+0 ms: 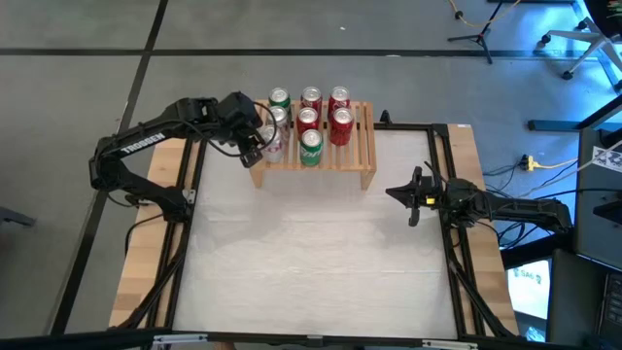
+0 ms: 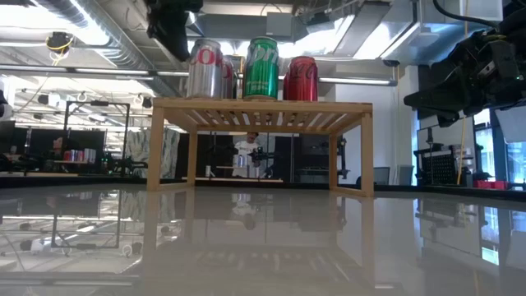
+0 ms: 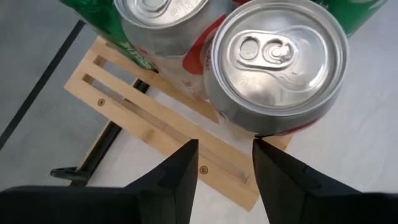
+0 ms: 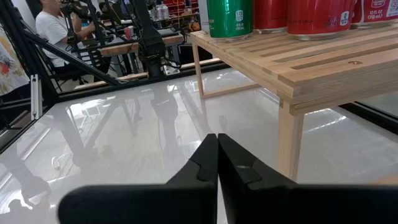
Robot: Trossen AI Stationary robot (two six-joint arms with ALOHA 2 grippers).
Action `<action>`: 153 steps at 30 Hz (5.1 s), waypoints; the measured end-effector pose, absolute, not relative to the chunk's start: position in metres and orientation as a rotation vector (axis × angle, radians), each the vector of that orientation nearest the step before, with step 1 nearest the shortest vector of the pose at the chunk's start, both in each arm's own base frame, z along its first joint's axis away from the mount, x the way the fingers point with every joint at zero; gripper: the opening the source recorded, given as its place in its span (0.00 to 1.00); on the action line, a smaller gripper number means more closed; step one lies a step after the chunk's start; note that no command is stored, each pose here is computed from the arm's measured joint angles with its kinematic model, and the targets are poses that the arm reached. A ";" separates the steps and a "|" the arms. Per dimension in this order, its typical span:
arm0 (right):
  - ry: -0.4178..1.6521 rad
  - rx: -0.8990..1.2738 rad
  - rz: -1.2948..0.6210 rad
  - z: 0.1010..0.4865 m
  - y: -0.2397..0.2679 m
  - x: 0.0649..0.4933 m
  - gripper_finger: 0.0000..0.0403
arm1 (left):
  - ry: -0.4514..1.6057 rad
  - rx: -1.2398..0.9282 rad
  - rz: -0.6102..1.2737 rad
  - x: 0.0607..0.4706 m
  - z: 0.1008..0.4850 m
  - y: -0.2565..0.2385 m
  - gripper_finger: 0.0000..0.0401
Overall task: Place canned beverage on shelf
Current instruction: Put the silver/red soda can on the shelf aligned with the silver/red soda can, then return to Home Position
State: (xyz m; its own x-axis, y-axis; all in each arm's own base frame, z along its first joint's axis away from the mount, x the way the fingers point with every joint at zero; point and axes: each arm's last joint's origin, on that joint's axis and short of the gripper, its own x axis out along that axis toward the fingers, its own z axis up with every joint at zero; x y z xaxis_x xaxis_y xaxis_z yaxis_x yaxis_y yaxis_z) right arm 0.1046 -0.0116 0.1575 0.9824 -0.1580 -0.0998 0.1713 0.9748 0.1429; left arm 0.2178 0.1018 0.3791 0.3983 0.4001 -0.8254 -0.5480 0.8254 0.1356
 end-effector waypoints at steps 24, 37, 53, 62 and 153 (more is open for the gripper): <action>0.088 0.151 -0.166 0.158 -0.012 0.105 0.01 | 0.867 -0.180 0.539 0.190 0.402 0.087 0.35; 0.088 0.152 -0.166 0.158 -0.012 0.105 0.01 | 0.435 -0.027 0.259 0.158 0.415 0.054 0.17; 0.088 0.152 -0.166 0.158 -0.012 0.105 0.01 | 0.127 0.020 0.149 0.112 0.317 0.034 0.00; 0.088 0.152 -0.167 0.158 -0.012 0.105 0.01 | -0.043 0.020 0.151 0.090 0.273 0.026 0.00; 0.088 0.152 -0.166 0.158 -0.012 0.105 0.01 | -0.059 -0.138 -0.014 0.095 0.171 0.017 0.00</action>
State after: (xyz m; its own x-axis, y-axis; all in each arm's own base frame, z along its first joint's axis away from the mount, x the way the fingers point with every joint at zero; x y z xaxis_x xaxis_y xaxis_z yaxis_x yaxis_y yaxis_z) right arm 0.1046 -0.0116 0.1576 0.9824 -0.1580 -0.0998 0.1712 0.9748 0.1429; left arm 0.0949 0.0173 0.1712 0.9982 -0.0095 0.0594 0.0175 0.9904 -0.1372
